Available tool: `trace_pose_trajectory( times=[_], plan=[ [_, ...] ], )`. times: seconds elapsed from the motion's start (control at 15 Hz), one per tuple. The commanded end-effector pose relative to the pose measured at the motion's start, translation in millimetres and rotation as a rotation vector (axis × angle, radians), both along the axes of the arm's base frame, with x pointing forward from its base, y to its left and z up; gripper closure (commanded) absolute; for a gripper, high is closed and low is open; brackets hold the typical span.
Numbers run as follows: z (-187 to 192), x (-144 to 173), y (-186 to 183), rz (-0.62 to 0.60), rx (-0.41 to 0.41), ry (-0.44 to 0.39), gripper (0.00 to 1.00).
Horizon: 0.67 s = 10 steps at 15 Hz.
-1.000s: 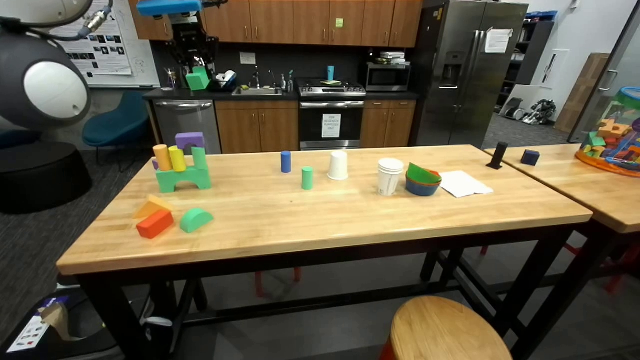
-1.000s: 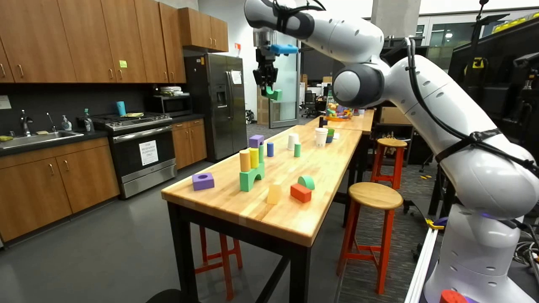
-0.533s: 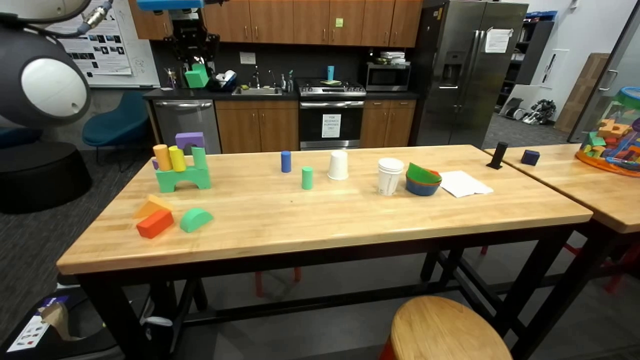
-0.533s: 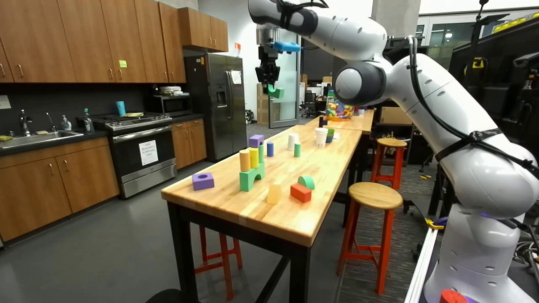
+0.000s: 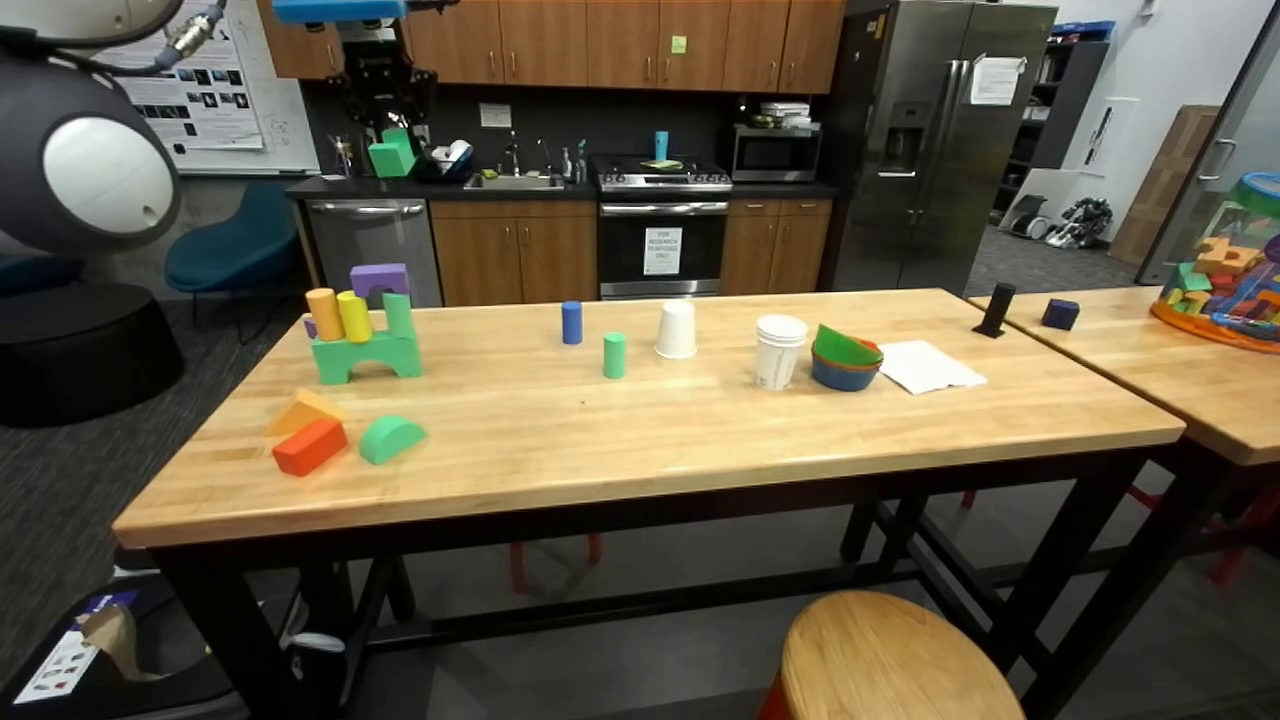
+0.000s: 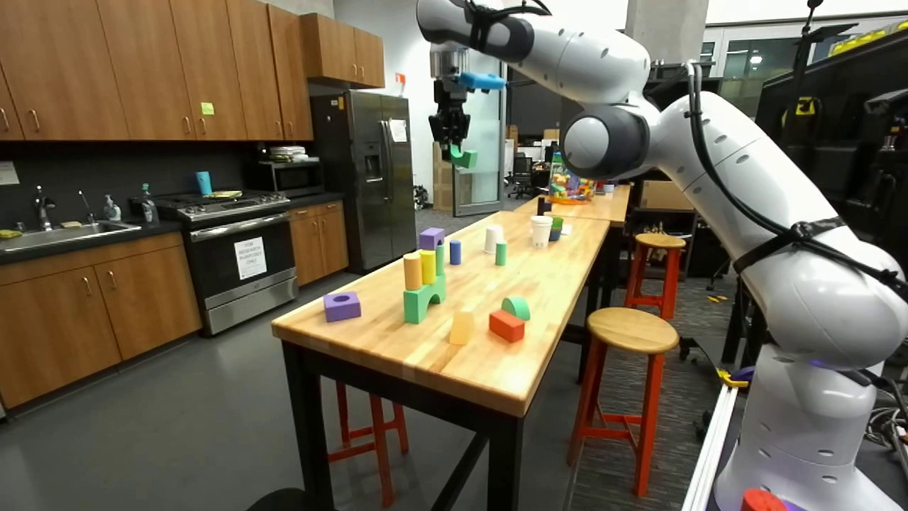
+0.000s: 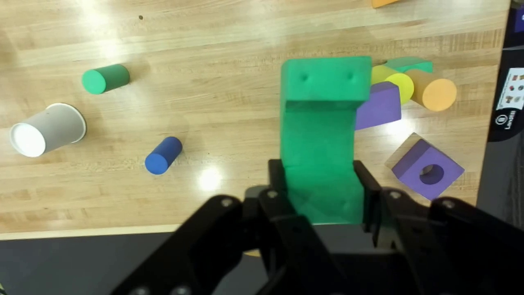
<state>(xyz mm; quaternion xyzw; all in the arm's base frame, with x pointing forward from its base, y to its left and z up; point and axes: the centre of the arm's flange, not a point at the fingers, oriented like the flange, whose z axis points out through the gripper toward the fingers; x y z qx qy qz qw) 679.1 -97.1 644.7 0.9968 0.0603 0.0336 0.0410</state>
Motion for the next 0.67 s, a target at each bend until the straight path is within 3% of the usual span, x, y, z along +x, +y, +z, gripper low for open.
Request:
trace_pose_trajectory(
  times=[0.0, 0.6],
  plan=[
    [-12.6, -17.1, 10.1, 0.018, -0.026, 0.003, 0.84],
    [-15.5, -76.2, -5.9, 0.011, -0.016, -0.004, 0.84]
  ],
)
